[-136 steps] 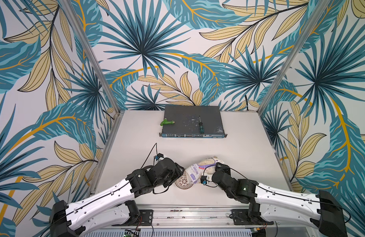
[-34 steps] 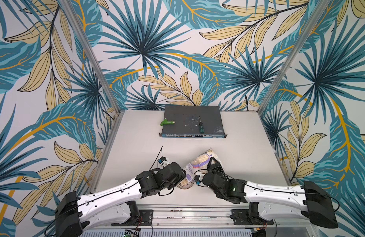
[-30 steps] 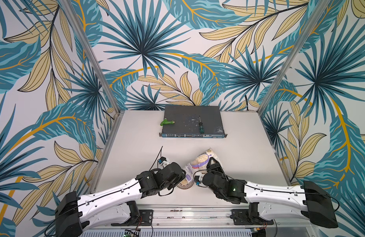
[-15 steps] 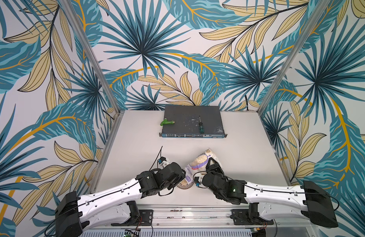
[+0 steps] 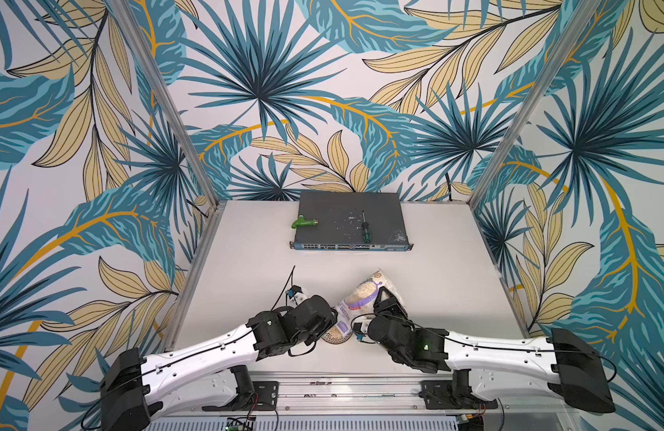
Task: Pour the oats into the breakfast bowl
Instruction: Pour the oats into the bowl.
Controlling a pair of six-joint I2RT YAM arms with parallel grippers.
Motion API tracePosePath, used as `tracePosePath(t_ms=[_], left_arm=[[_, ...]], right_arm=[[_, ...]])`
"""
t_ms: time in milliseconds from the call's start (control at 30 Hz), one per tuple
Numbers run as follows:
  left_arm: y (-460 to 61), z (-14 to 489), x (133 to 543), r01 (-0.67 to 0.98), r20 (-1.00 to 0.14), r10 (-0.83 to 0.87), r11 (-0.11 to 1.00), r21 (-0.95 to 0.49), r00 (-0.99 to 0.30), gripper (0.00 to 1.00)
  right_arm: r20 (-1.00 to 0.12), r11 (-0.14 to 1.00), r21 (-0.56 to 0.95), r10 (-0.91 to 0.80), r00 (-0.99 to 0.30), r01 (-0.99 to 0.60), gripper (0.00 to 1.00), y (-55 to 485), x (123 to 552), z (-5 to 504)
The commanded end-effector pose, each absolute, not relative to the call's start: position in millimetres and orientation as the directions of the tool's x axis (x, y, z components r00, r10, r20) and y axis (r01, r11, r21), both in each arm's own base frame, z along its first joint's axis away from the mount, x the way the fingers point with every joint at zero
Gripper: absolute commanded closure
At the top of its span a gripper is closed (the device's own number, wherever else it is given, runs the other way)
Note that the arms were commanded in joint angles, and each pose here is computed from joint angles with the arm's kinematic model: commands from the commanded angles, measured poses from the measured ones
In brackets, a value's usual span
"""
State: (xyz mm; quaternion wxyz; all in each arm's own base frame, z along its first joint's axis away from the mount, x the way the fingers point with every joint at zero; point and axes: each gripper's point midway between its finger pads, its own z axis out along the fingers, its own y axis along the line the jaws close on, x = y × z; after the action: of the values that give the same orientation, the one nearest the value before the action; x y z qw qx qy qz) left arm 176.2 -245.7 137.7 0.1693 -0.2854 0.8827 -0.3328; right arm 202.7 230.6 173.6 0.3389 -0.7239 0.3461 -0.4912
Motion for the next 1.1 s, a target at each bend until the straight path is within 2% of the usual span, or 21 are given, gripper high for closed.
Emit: tracePosePath(t_ms=[0,1067], left_arm=[[-240.6,133.7,175.8,-0.393,-0.125,-0.622,0.624,-0.675,-0.773,0.51],[-239.9,128.4,175.9,-0.402,-0.117,-0.630,0.616,-0.677,-0.768,0.51]], right_arm=[[0.342,-0.365,-0.924,-0.923,0.177,-0.116,1.00,236.1,208.4,221.7],[0.388,-0.412,-0.902,-0.905,0.172,-0.132,1.00,236.5,207.9,224.5]])
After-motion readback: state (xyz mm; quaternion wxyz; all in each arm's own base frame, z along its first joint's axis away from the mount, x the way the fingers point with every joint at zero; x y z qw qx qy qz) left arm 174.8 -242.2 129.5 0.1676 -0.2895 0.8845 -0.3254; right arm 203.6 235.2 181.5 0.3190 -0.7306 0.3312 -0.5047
